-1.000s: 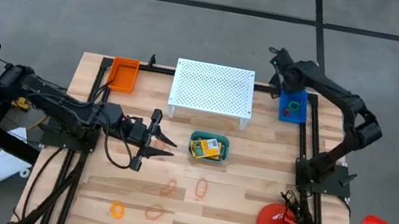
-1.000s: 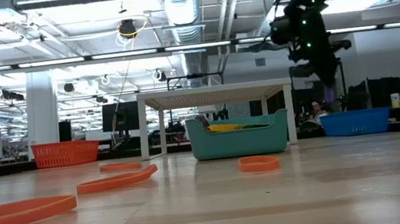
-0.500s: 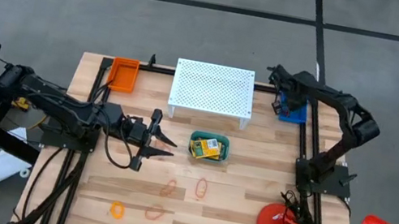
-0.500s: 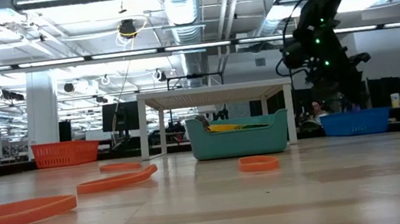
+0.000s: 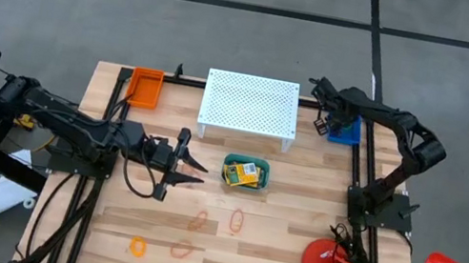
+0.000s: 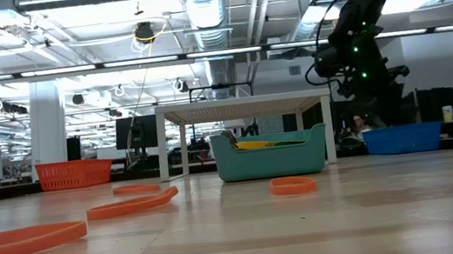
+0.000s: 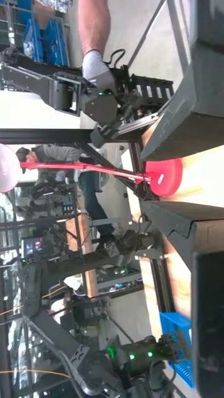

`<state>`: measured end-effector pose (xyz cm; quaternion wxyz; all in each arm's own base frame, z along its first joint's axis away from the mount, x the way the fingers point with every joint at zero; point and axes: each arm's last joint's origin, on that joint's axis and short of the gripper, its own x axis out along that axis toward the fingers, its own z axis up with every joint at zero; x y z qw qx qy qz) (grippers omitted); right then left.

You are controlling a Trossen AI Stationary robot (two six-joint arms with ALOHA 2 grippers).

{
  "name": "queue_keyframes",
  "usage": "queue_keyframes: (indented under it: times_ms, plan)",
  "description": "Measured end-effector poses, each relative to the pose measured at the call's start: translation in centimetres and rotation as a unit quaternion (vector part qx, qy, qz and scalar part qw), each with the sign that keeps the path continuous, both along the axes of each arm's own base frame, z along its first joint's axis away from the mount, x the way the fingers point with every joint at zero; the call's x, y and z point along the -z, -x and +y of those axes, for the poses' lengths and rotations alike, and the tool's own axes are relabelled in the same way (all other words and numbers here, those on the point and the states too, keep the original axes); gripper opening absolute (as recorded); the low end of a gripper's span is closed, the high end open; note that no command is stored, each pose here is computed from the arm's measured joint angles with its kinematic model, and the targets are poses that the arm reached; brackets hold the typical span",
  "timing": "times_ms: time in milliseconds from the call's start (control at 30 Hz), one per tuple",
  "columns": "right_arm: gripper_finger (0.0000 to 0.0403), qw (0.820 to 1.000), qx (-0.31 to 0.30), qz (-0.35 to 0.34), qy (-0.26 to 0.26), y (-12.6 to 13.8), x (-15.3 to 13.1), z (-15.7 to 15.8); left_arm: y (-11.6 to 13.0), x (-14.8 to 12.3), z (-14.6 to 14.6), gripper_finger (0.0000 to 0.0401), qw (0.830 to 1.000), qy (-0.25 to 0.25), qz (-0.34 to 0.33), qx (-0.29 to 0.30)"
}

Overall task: Pick & Place Office Desk Supplies
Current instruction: Put the yellow keychain into the blue bin

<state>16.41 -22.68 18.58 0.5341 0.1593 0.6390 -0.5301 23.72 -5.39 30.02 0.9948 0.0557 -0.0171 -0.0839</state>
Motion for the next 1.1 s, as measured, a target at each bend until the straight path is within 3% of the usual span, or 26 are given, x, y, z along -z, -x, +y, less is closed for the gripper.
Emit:
queue_keyframes:
  times_ms: [300, 467, 567, 767, 900, 1100]
  plan:
    - [0.0195, 1.0, -0.013, -0.001, -0.002, -0.8, -0.3, 1.1, 1.0, 1.4, 0.2, 0.0108, 0.995, -0.004, 0.098, -0.004]
    - [0.0198, 0.999, -0.039, -0.019, 0.017, -2.0, -1.3, 2.6, 2.9, 2.3, 1.3, 0.0108, 0.976, 0.002, 0.188, -0.109]
    - [0.0195, 0.997, -0.054, -0.036, 0.031, -2.6, -2.4, 3.8, 4.1, 3.1, 1.7, 0.0112, 0.956, 0.041, 0.248, -0.149]
    - [0.0191, 0.989, -0.091, -0.096, 0.067, -3.2, -5.3, 6.8, 5.3, 6.0, 0.9, 0.0133, 0.894, 0.125, 0.403, -0.151]
    - [0.0191, 0.979, -0.12, -0.138, 0.087, -3.6, -7.0, 9.0, 5.3, 8.2, -1.1, 0.0137, 0.829, 0.186, 0.515, -0.113]
    - [0.0187, 0.958, -0.162, -0.203, 0.118, -4.4, -8.8, 11.6, 5.8, 10.8, -5.2, 0.0129, 0.74, 0.225, 0.629, -0.077]
